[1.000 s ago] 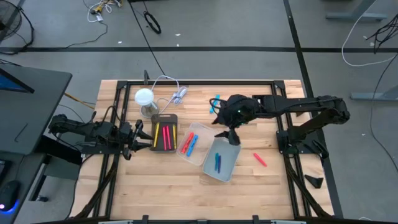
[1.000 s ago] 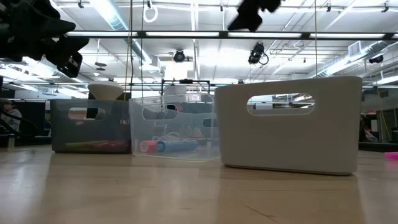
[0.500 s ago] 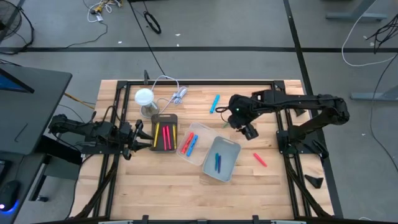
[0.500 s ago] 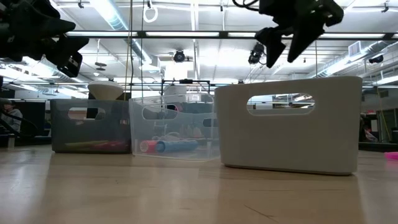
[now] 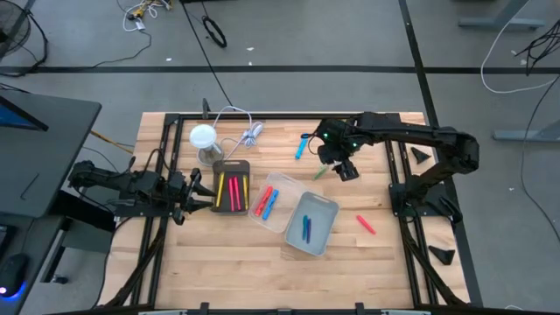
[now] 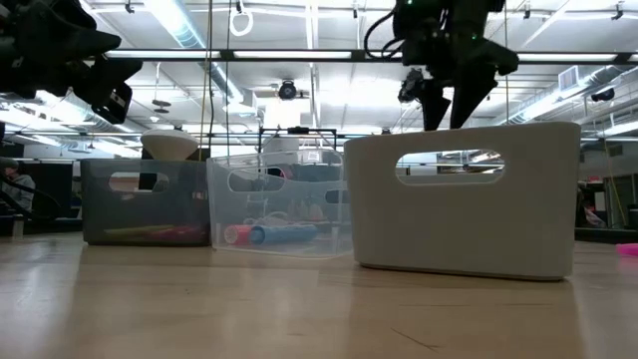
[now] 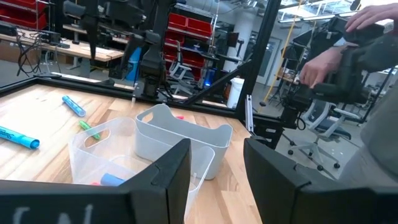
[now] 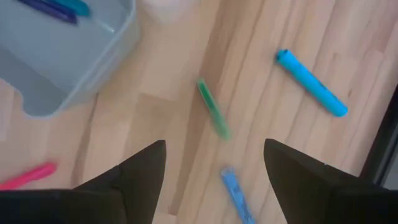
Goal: Pick & Place Markers
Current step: Put the green pen into the gray bin
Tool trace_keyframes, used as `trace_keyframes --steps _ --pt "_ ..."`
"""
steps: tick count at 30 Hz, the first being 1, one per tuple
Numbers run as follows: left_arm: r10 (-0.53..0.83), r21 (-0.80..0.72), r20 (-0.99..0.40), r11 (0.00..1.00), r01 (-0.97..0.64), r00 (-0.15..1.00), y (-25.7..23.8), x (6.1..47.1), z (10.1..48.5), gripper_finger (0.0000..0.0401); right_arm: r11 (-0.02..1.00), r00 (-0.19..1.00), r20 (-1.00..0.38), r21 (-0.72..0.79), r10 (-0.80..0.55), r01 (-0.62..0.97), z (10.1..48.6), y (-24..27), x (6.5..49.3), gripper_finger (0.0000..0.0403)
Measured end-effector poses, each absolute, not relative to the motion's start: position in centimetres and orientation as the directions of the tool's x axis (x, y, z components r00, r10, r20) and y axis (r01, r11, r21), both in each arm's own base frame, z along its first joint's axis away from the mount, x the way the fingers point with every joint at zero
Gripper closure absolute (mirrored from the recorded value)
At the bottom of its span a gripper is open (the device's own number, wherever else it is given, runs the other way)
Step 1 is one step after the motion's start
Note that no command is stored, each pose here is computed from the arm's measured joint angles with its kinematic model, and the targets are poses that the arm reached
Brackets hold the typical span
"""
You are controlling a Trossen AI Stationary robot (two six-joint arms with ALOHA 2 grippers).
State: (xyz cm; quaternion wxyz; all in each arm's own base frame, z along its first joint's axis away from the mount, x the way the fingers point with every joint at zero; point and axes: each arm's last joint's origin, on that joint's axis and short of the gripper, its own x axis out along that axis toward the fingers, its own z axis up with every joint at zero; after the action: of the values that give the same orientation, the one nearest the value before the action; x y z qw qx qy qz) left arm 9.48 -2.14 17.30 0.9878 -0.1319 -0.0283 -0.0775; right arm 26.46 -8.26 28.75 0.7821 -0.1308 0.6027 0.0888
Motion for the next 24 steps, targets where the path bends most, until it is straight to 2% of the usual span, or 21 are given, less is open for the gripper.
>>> trace_keyframes --steps 12,24 --pt "-0.146 -0.256 0.076 0.953 0.160 0.986 -2.1 9.5 17.3 0.0247 0.960 0.198 -0.980 -0.075 -0.021 -0.271 28.0 -12.3 28.4 0.0128" --pt "-0.146 -0.256 0.076 0.953 0.161 0.986 -2.1 9.5 17.3 0.0247 0.940 0.118 -0.993 -0.028 0.013 -0.339 24.5 -13.5 30.4 0.0128"
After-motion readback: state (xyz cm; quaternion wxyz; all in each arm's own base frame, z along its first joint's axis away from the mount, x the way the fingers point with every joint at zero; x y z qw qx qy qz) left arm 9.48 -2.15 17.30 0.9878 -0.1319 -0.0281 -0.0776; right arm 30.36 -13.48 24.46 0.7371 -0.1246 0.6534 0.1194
